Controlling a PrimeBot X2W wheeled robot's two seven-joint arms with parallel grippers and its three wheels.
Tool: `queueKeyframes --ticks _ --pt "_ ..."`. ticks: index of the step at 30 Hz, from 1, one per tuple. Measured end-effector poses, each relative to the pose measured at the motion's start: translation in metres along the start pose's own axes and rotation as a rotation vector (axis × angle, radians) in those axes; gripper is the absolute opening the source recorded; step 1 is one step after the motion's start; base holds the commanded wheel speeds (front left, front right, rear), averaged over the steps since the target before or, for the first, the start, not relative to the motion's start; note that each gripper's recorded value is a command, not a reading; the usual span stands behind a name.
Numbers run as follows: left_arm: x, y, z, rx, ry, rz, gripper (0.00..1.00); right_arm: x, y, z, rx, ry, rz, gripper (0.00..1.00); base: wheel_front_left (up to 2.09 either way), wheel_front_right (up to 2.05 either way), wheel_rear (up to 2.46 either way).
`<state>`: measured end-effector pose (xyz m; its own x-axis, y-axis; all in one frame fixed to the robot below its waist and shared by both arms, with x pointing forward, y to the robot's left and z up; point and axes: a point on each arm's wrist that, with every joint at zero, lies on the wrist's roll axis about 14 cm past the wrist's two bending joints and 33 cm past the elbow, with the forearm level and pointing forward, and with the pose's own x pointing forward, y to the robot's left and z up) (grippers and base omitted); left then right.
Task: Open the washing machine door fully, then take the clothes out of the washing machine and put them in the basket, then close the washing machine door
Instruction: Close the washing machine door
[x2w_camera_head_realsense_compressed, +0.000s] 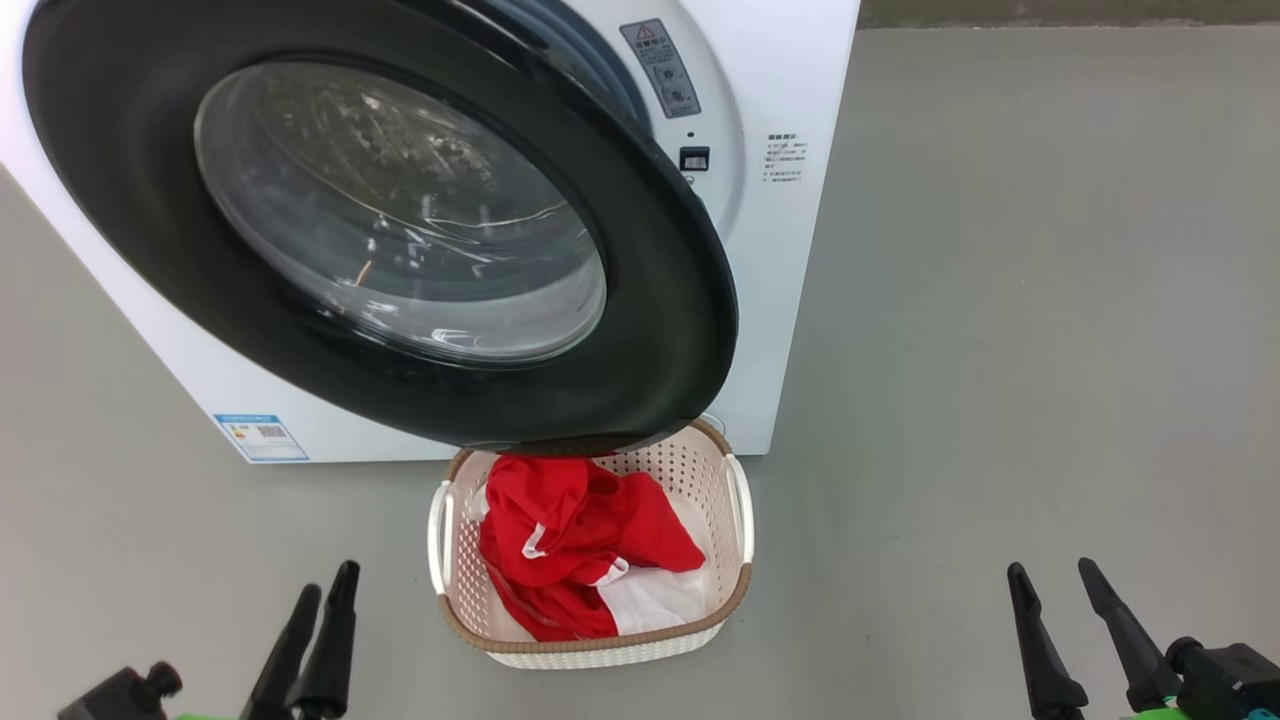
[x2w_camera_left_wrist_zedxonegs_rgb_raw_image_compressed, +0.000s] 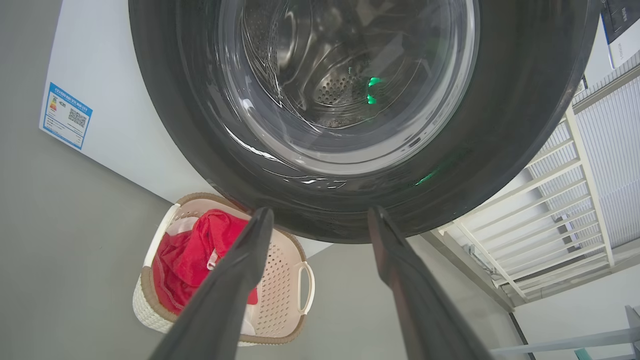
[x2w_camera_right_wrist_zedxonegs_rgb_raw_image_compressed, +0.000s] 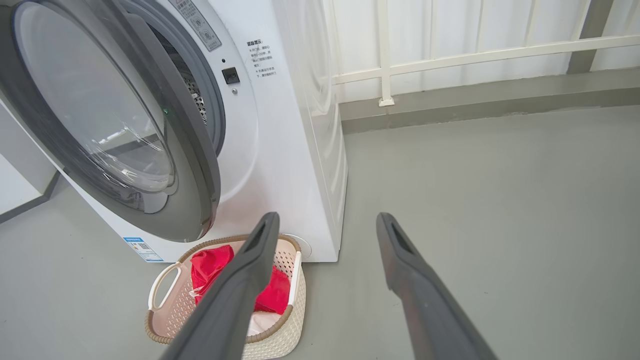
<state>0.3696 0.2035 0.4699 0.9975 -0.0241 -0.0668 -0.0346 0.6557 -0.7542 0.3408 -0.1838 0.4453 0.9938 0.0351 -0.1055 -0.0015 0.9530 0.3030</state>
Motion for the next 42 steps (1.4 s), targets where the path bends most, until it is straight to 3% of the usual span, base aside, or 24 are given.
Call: queueKeyframes --ticks 10,19,27,42 --pt "-0.012 0.015 0.018 0.140 -0.078 0.045 1.00 0.000 -0.006 0.005 -0.002 -0.015 -0.018 1.00 0.00 0.00 0.00" --pt "-0.019 0.010 0.019 0.468 -0.069 0.012 1.00 0.000 -0.008 0.007 -0.003 -0.020 -0.024 1.00 0.00 0.00 0.00" --pt "-0.022 -0.001 0.024 0.673 -0.101 -0.001 1.00 0.000 -0.012 0.011 -0.005 -0.033 -0.035 1.00 0.00 0.00 0.00" --pt "-0.036 0.003 0.016 0.704 -0.091 0.030 1.00 -0.009 -0.015 0.006 -0.006 -0.019 -0.044 1.00 0.00 0.00 0.00"
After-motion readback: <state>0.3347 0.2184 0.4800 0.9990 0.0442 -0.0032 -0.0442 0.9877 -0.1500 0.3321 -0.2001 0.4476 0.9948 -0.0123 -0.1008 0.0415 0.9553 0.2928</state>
